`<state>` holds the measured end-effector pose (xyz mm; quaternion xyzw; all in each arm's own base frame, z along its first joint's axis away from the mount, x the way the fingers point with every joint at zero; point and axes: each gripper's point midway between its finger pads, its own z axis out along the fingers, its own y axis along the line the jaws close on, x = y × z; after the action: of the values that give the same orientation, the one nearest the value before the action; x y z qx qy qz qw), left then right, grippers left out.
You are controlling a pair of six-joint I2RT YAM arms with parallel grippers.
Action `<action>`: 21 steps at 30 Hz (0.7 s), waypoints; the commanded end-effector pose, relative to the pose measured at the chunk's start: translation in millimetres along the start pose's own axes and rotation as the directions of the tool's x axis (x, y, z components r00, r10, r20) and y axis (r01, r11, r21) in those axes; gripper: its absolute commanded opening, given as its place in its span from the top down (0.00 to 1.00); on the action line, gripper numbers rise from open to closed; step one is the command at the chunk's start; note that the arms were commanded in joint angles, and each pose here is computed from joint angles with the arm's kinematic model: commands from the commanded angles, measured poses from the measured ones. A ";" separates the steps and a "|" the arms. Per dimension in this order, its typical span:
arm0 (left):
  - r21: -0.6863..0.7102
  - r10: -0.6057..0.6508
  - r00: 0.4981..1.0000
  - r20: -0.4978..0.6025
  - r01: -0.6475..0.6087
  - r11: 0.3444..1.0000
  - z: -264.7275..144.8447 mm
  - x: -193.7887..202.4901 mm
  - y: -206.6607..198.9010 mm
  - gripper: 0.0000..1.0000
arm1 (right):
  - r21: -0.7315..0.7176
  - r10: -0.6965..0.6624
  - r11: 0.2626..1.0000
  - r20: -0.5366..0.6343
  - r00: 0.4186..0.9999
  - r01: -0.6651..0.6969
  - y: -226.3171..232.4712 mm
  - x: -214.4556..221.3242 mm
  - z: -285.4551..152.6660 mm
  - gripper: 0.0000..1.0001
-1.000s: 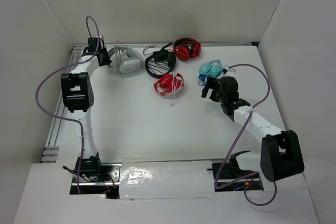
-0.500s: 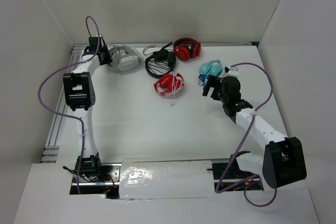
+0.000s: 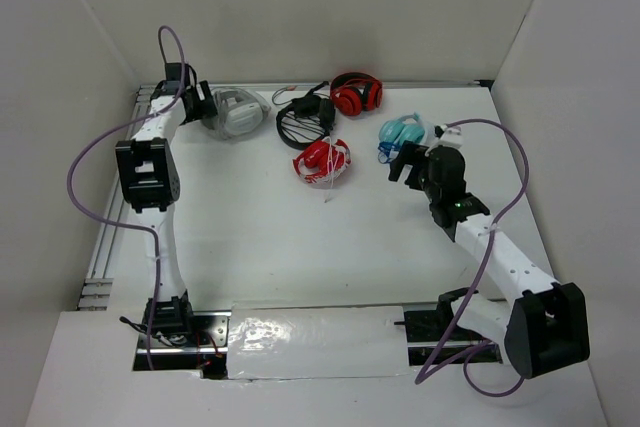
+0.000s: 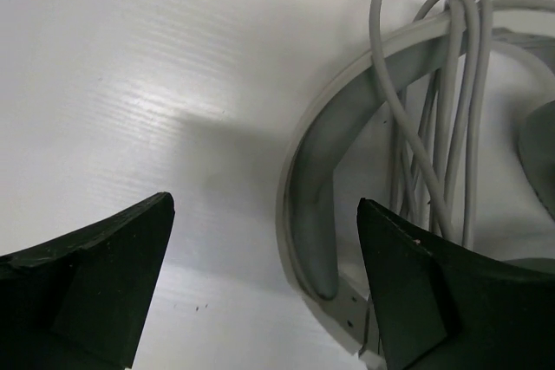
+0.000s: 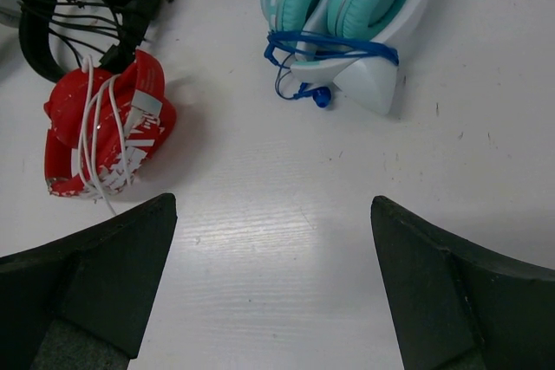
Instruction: Wrap the headphones
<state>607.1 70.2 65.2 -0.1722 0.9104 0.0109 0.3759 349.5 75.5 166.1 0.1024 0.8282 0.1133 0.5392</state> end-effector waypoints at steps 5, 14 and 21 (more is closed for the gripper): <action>-0.091 -0.008 0.999 -0.053 0.003 0.996 -54.1 -11.8 17.2 0.01 | 0.012 0.016 1.000 0.004 1.000 -0.016 4.9 -12.7 -7.4 0.00; -0.119 -0.131 0.986 -0.105 0.119 0.986 -100.0 -6.8 19.1 0.01 | -0.005 0.020 1.000 0.023 1.000 -0.020 9.5 -20.0 -18.3 0.00; 0.009 -0.153 0.987 -0.044 0.153 0.988 -143.7 -29.4 -0.9 0.01 | -0.062 0.074 0.996 0.080 0.994 -0.069 22.1 -38.8 -30.4 0.00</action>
<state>530.5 64.2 141.9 -0.2374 0.9199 0.0076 0.3120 334.4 76.2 183.8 0.1143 0.8230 0.1259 0.5421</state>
